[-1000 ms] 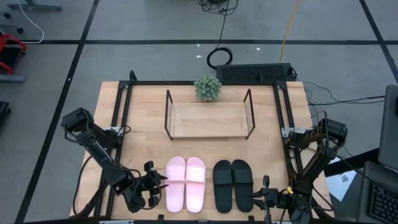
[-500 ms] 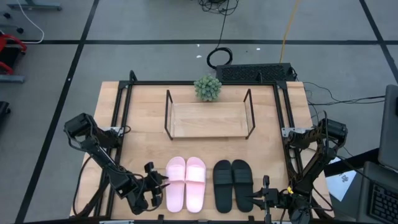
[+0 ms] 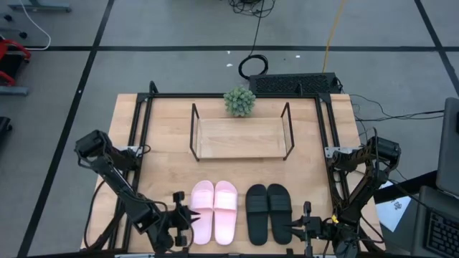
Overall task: Pick and place slides into the shelf
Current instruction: Put the left pink slipper on the shelf
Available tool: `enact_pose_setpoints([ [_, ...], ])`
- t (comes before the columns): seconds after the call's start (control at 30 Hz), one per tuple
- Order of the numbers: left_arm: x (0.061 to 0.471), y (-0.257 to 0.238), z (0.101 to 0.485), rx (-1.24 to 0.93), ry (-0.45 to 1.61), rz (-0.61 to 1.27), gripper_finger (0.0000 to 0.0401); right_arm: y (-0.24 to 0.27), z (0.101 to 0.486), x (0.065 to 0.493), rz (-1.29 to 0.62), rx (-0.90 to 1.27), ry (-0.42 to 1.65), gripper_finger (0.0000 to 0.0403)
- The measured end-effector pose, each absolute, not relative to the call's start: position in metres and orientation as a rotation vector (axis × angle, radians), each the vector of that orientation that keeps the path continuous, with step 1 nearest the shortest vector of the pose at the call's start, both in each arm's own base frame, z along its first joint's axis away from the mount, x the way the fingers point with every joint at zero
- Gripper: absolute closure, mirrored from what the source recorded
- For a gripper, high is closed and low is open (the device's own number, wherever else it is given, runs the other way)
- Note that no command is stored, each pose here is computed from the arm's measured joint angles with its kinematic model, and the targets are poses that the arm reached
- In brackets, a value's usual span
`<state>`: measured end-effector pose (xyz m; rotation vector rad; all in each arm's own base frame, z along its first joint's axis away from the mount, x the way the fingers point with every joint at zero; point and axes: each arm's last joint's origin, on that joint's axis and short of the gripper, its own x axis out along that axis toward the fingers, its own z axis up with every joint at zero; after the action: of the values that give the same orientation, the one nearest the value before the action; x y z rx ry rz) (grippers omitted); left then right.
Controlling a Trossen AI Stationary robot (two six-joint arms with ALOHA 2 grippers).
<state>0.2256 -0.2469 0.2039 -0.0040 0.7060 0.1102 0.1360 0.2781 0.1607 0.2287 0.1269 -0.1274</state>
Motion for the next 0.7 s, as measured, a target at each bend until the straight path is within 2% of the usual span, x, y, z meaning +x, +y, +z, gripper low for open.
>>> enact_pose_setpoints([
  [0.13, 0.236, -0.243, 0.211, -0.073, 0.686, 0.131, 0.0349, 0.278, 0.160, 0.136, -0.127, 0.223, 0.129, 0.0373],
  [0.4, 0.260, -0.231, 0.203, -0.440, 0.538, 0.159, 0.0350, 0.278, 0.160, 0.136, -0.124, 0.193, 0.132, 0.0373],
  [0.7, 0.285, -0.216, 0.221, -0.589, 0.442, 0.221, 0.0350, 0.279, 0.160, 0.135, -0.077, 0.041, 0.159, 0.0373],
])
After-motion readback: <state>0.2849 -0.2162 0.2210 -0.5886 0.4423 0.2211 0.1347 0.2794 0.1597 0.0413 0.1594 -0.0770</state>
